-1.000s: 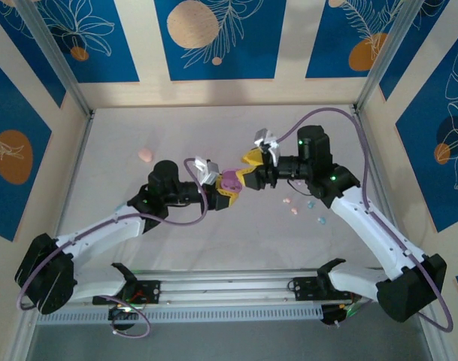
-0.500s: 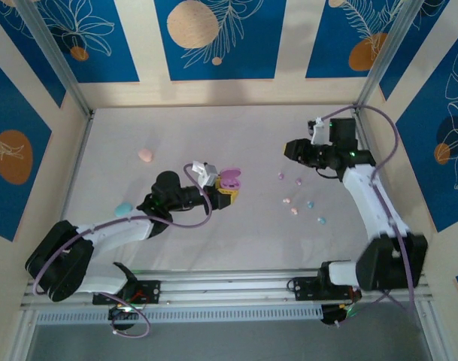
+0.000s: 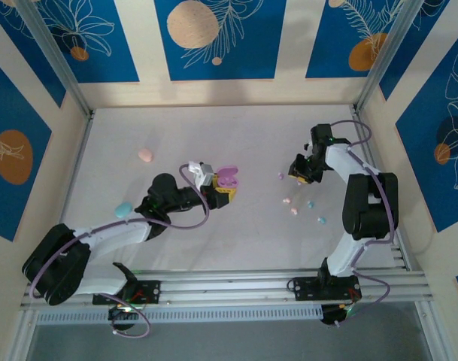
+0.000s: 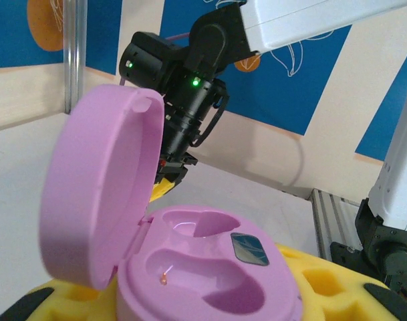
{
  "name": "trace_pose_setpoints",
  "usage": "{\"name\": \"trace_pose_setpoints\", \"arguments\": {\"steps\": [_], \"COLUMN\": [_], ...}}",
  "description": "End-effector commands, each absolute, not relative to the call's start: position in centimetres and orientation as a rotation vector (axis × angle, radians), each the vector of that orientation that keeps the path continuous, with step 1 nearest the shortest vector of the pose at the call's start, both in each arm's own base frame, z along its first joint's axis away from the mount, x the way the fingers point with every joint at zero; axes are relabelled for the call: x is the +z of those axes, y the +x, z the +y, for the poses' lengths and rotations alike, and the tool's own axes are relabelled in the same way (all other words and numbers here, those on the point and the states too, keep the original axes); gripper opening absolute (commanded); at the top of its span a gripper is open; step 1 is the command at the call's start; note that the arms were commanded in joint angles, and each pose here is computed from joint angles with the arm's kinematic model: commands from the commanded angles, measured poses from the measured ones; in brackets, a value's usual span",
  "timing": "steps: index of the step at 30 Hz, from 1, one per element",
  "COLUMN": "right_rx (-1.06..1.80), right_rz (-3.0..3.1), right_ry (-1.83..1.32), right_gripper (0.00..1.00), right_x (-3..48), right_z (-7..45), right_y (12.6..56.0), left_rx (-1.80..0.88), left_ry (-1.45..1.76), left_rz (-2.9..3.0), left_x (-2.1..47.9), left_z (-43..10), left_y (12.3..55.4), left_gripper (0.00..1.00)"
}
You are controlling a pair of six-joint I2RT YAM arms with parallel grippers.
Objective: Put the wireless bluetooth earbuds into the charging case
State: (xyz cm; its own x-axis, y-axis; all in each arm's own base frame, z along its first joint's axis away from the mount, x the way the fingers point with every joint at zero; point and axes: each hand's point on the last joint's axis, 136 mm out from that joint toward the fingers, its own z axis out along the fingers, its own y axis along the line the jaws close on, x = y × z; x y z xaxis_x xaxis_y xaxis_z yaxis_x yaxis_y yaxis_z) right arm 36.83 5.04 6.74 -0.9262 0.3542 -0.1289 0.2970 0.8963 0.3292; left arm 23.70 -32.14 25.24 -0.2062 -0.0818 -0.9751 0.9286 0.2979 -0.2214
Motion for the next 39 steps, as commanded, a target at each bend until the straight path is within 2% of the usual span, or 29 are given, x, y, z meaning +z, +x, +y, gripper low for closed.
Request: {"name": "trace_pose_setpoints", "arguments": {"steps": [1, 13, 24, 39], "right_rx": [0.370, 0.358, 0.303, 0.251], "right_rz": [2.918, 2.974, 3.022, 3.069], "right_ry": [0.583, 0.569, 0.524, 0.438], "right_gripper": [0.33, 0.40, 0.38, 0.29], "right_x": [5.8, 4.1, 2.8, 1.8], "right_z": [2.8, 2.8, 3.0, 3.3], "right_y": [36.5, 38.6, 39.4, 39.4], "left_rx": [-1.146, -1.145, -1.137, -1.131], "left_ry": [0.830, 0.843, 0.851, 0.849], "left_rz": [1.409, 1.416, 1.423, 1.433], "left_x": [26.5, 26.6, 26.6, 26.4], "left_z": [-32.0, -32.0, -31.9, -31.9], "left_y": [23.1, 23.1, 23.0, 23.1], "left_gripper": [0.28, 0.28, 0.28, 0.28]}}
